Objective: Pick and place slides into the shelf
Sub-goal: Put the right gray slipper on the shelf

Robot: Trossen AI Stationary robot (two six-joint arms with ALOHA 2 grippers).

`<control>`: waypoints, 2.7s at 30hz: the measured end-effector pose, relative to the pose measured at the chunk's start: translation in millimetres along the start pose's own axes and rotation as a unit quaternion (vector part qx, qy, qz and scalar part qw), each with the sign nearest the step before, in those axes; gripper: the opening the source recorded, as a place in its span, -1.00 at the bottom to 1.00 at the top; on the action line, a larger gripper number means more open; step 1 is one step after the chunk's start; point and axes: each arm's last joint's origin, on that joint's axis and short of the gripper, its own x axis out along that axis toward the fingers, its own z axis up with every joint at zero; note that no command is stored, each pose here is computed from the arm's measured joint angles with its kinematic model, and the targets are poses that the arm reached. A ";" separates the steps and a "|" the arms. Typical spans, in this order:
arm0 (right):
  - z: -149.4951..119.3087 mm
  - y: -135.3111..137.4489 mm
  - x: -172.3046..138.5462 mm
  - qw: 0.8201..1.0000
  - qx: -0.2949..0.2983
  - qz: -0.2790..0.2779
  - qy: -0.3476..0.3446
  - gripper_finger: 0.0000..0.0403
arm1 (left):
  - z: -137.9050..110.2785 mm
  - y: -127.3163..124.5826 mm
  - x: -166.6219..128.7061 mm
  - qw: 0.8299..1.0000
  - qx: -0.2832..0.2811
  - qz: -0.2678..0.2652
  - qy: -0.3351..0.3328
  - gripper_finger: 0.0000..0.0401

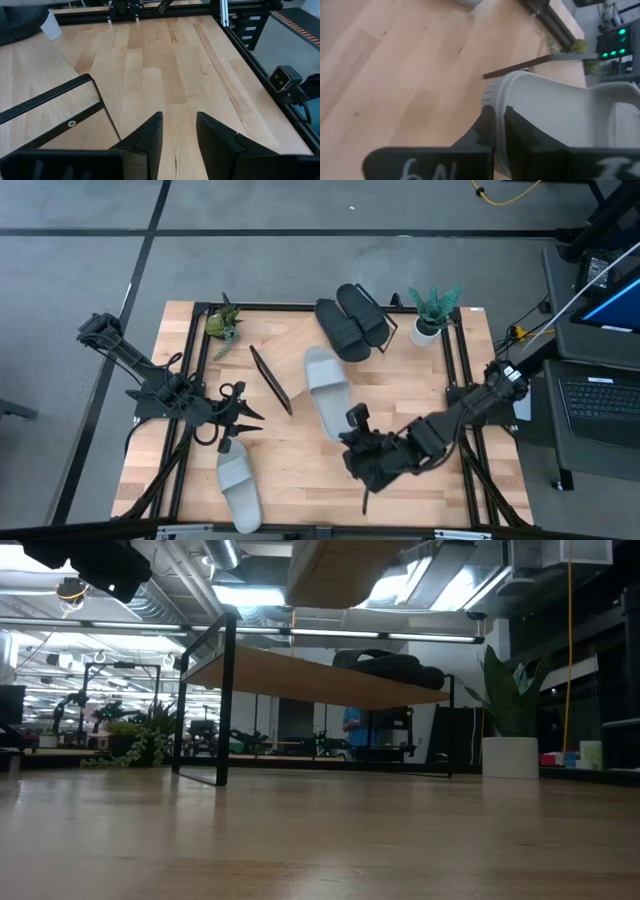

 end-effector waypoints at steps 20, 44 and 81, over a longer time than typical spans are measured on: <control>-6.0 -62.4 31.7 0.995 -0.028 0.078 -0.050 -0.89 | -0.2 0.0 0.0 1.000 0.000 0.000 0.000 -0.45; -24.8 -73.5 72.6 0.997 -0.003 0.065 -0.049 -0.89 | -0.1 0.0 0.0 1.000 0.001 0.000 0.001 -0.45; -94.5 -139.5 118.6 0.991 0.015 0.132 0.029 -0.89 | -0.2 0.0 0.0 1.000 0.004 0.000 0.001 -0.45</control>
